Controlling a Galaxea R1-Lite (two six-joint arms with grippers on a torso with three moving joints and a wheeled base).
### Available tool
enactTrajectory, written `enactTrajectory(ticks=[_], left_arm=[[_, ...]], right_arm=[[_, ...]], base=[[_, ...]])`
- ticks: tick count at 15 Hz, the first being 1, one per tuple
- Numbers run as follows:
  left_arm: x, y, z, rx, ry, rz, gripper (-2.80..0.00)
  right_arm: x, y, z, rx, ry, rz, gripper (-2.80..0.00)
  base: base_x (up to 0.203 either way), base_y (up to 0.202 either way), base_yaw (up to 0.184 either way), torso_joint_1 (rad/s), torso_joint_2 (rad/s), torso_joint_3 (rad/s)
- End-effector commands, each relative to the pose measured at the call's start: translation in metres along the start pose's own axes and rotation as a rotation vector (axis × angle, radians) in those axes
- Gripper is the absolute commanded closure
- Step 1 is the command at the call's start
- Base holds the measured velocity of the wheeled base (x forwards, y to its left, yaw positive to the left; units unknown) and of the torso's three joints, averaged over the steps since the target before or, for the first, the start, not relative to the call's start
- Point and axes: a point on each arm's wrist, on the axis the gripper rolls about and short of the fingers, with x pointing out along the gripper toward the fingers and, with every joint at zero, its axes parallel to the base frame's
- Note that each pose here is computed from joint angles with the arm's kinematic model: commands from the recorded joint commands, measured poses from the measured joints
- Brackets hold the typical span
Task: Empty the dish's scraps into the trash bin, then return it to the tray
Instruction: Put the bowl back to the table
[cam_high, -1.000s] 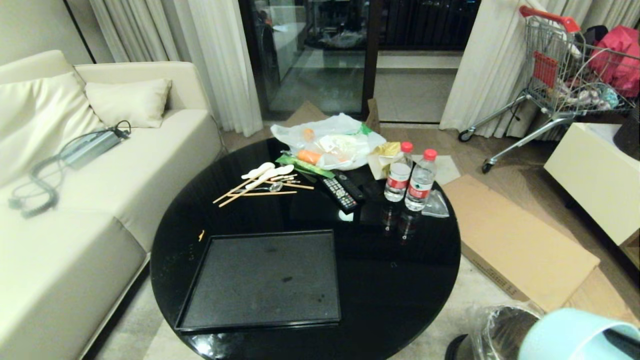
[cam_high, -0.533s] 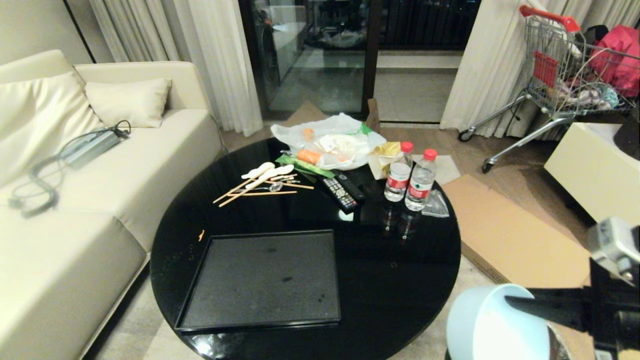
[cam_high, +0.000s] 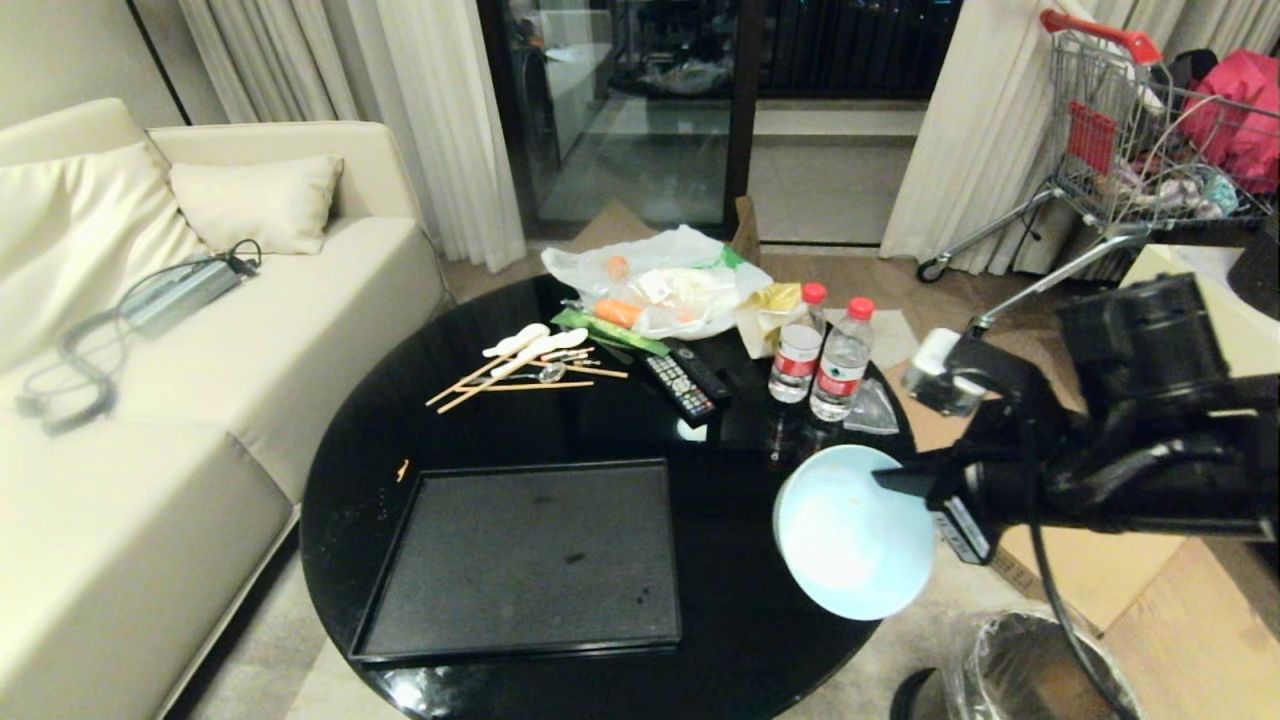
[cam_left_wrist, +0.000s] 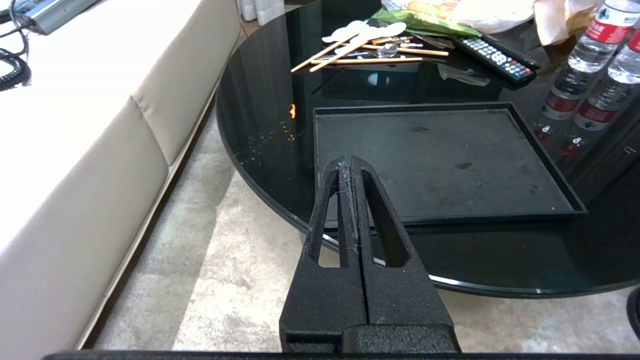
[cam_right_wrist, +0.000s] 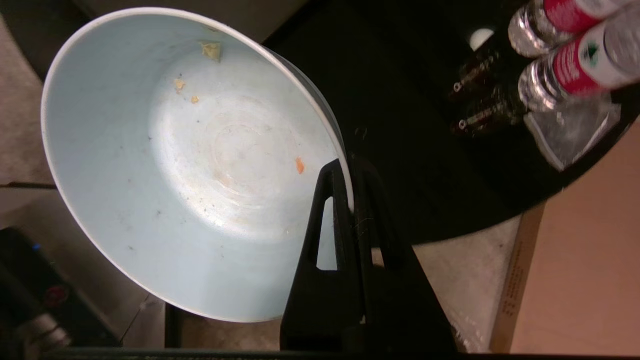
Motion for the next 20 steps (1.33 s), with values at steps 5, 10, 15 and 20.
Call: enactTrajectory(ticks=[5,10,15,20], left_arm=[[0.0,0.0,0.0,0.0,-0.001,0.0,0.0],[0.0,0.0,0.0,0.0,-0.001,0.0,0.0],[0.0,0.0,0.0,0.0,-0.001,0.0,0.0],[0.0,0.0,0.0,0.0,-0.001,0.0,0.0]], right_arm=[[0.118,0.064,0.05,0.023,0.13,-0.069,0.0],[0.159,0.095,0.061,0.212,0.312,-0.076,0.0],[0.187,0.127,0.057,0.484,0.518,-0.121,0.0],[0.204,0.137,0.063,0.652,0.487,-0.132,0.0]], base=[[0.0,0.0,0.0,0.0,0.0,0.0],[0.0,0.0,0.0,0.0,0.0,0.0],[0.0,0.0,0.0,0.0,0.0,0.0],[0.0,0.0,0.0,0.0,0.0,0.0]])
